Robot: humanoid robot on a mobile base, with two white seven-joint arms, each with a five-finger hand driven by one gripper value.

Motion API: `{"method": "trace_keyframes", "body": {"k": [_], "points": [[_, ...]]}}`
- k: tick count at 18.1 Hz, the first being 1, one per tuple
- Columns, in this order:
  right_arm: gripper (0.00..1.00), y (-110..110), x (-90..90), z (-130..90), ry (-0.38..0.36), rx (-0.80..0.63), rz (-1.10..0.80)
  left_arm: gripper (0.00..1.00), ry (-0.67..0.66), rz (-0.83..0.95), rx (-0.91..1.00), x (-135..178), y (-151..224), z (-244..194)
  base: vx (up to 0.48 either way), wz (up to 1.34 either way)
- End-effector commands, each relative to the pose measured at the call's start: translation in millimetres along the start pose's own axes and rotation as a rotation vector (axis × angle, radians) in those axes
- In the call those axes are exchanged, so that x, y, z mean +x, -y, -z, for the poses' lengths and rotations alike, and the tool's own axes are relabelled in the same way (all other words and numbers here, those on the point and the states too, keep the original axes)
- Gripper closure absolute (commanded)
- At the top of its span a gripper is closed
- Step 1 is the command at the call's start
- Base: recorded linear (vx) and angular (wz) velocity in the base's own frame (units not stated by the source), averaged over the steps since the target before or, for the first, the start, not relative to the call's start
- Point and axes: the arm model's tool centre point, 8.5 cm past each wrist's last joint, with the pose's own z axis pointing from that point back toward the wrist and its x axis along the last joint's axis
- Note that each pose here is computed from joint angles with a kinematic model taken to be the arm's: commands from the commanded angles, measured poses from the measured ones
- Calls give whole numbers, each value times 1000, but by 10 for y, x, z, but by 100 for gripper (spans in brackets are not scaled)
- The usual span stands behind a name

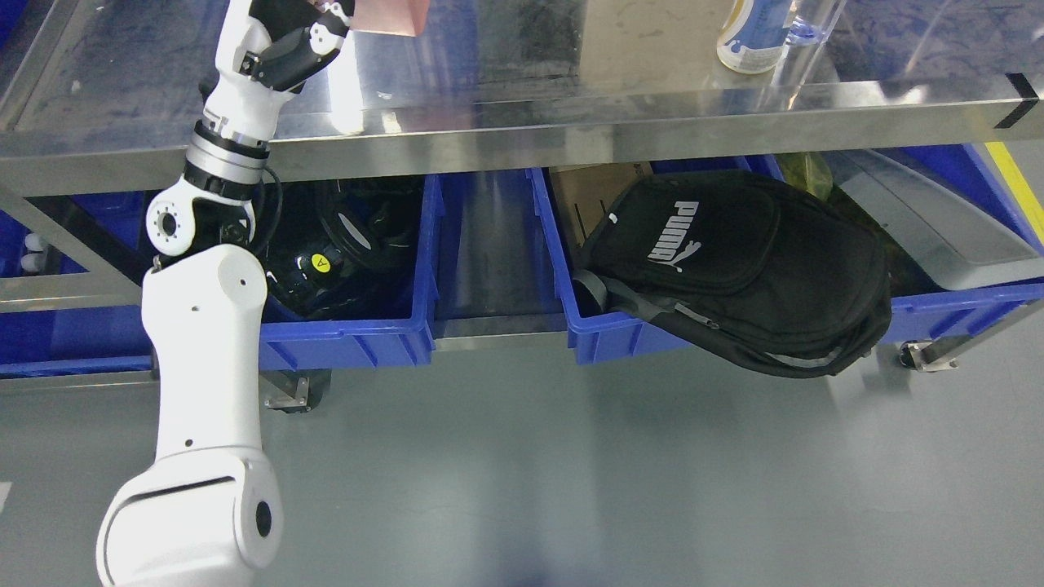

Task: Place storage box into left shelf container
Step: 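Lift the pink box off the table with the left hand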

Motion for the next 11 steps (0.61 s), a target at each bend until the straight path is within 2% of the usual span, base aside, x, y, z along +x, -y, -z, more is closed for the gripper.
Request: {"method": "trace_keyframes", "body": {"k": [1, 3, 6, 11], "points": [[0, 113, 96, 5, 23, -18, 20, 98, 236, 97, 86, 623, 217, -311, 0, 0], [0, 112, 86, 5, 22, -17, 20, 97, 296, 108, 186, 667, 396, -323, 0, 0], [0, 112, 96, 5, 23, -17, 20, 97, 282, 61, 210, 643, 846, -401, 0, 0], [0, 113, 86, 5, 22, -19, 20, 97, 232, 24, 243, 574, 1198, -638, 8, 61]]}}
